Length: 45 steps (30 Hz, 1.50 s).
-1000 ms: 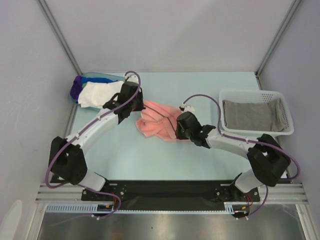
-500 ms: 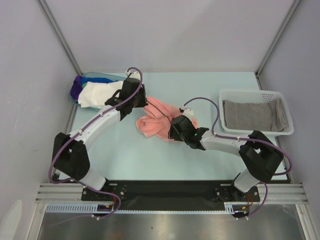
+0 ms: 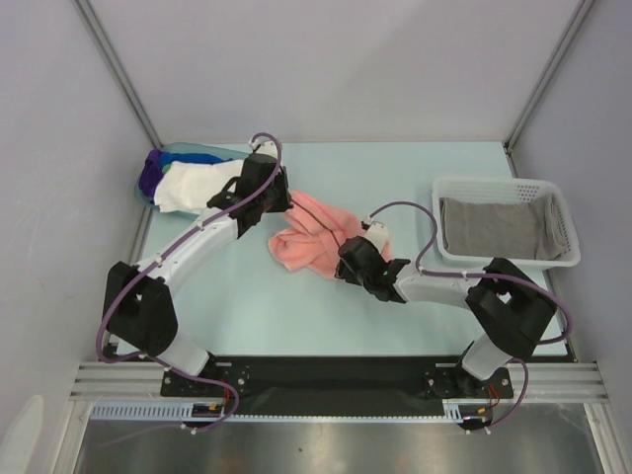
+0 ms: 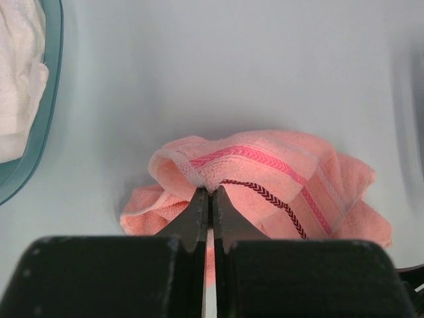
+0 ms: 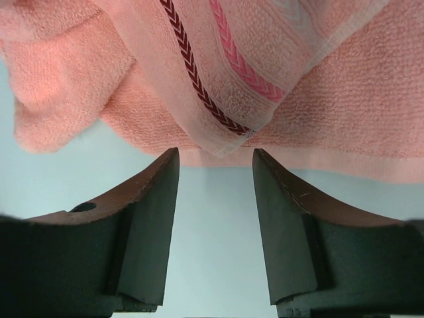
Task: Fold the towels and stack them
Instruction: Flatten out the crumpled towel
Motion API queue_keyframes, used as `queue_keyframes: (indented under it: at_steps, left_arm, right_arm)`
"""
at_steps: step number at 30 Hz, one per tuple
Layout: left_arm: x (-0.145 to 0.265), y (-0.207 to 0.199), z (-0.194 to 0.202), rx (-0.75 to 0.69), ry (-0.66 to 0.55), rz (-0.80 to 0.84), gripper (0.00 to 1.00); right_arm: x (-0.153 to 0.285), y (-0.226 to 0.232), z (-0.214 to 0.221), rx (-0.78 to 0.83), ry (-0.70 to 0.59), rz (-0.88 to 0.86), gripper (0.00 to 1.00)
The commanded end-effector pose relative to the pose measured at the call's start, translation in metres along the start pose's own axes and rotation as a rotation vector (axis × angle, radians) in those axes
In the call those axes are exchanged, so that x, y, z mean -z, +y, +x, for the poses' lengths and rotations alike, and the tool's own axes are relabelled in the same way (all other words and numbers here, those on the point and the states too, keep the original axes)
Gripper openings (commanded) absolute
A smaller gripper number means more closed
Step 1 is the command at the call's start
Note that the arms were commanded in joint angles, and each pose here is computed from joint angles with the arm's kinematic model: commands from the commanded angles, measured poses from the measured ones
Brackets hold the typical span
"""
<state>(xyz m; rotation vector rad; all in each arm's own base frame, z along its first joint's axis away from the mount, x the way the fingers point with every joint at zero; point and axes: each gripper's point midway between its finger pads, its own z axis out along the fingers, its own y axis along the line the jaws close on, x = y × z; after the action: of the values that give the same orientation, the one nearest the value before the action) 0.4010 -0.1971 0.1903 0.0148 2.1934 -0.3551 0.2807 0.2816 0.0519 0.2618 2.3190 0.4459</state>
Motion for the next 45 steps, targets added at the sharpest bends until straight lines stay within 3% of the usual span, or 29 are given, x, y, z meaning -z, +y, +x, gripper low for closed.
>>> queue_keyframes:
  at_steps: [1,15,24,28,31,40,45]
  left_arm:
    - [0.0,-0.006,-0.012,0.004,-0.038,0.031,0.0]
    - [-0.001,-0.006,-0.011,0.002,-0.033,0.036,0.0]
    - [-0.003,-0.008,-0.01,0.001,-0.027,0.043,0.0]
    - [-0.002,-0.009,-0.011,0.0,-0.029,0.045,0.0]
    - [-0.001,-0.008,-0.014,-0.001,-0.033,0.046,0.0]
    - [0.036,-0.025,-0.047,-0.002,-0.103,0.116,0.0]
    - [0.071,-0.04,-0.054,-0.039,-0.135,0.173,0.0]
  right_arm:
    - [-0.005,0.018,-0.018,-0.058,-0.078,-0.028,0.53]
    - [-0.023,0.015,-0.015,-0.044,-0.069,0.026,0.5]
    - [-0.026,0.012,-0.017,-0.033,-0.082,0.05,0.29]
    - [-0.02,0.009,-0.022,-0.023,-0.088,0.062,0.12]
    - [-0.008,0.01,-0.033,-0.021,-0.112,0.055,0.01]
    - [0.07,0.018,-0.097,0.029,-0.243,-0.02,0.0]
    - [0.121,0.031,-0.145,0.163,-0.347,-0.067,0.0]
